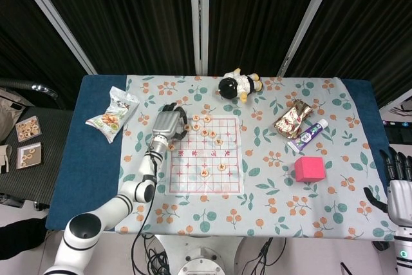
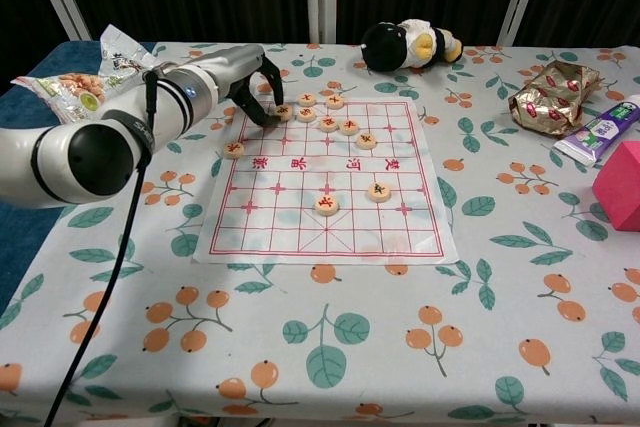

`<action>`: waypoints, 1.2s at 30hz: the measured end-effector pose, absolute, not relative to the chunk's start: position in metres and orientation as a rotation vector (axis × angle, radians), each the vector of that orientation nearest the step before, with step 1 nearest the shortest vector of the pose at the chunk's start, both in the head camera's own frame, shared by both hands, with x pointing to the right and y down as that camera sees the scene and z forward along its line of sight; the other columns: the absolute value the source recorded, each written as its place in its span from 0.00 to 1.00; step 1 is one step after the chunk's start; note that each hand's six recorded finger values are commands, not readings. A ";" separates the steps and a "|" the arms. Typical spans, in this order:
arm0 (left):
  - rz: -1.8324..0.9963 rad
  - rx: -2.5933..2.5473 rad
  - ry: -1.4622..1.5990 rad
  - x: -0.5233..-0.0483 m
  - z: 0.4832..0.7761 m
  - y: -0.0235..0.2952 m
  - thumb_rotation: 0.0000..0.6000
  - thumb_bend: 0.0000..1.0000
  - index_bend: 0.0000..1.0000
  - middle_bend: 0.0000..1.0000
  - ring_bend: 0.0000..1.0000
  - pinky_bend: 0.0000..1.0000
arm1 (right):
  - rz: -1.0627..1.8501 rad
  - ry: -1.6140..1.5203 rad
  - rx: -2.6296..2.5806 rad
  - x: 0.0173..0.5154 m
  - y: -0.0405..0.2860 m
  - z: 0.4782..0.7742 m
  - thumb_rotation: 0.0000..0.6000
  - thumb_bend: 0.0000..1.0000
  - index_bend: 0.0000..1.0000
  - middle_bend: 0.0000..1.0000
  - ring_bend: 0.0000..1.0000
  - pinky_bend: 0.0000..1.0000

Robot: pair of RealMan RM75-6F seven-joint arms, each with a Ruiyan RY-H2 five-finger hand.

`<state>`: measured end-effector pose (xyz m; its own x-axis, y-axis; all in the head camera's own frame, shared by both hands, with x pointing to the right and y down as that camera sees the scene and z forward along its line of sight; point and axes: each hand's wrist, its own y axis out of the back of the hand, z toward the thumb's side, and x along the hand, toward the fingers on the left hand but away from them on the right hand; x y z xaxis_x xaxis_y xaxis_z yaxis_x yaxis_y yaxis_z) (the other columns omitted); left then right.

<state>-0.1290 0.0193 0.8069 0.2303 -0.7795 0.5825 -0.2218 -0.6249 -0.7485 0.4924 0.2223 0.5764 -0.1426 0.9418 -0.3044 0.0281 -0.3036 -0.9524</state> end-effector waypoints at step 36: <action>-1.154 -1.982 1.066 -0.149 0.755 0.018 1.00 0.28 0.12 0.13 0.00 0.07 | 1.520 -1.123 -1.403 0.481 0.224 0.576 1.00 0.15 0.00 0.00 0.00 0.00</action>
<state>-0.1488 0.0177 0.7552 0.2984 -0.8629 0.4079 -0.3377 -0.4952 -0.8005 0.4809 0.2241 0.5760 -0.0994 0.9427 -0.3184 0.0270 -0.3173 -0.9479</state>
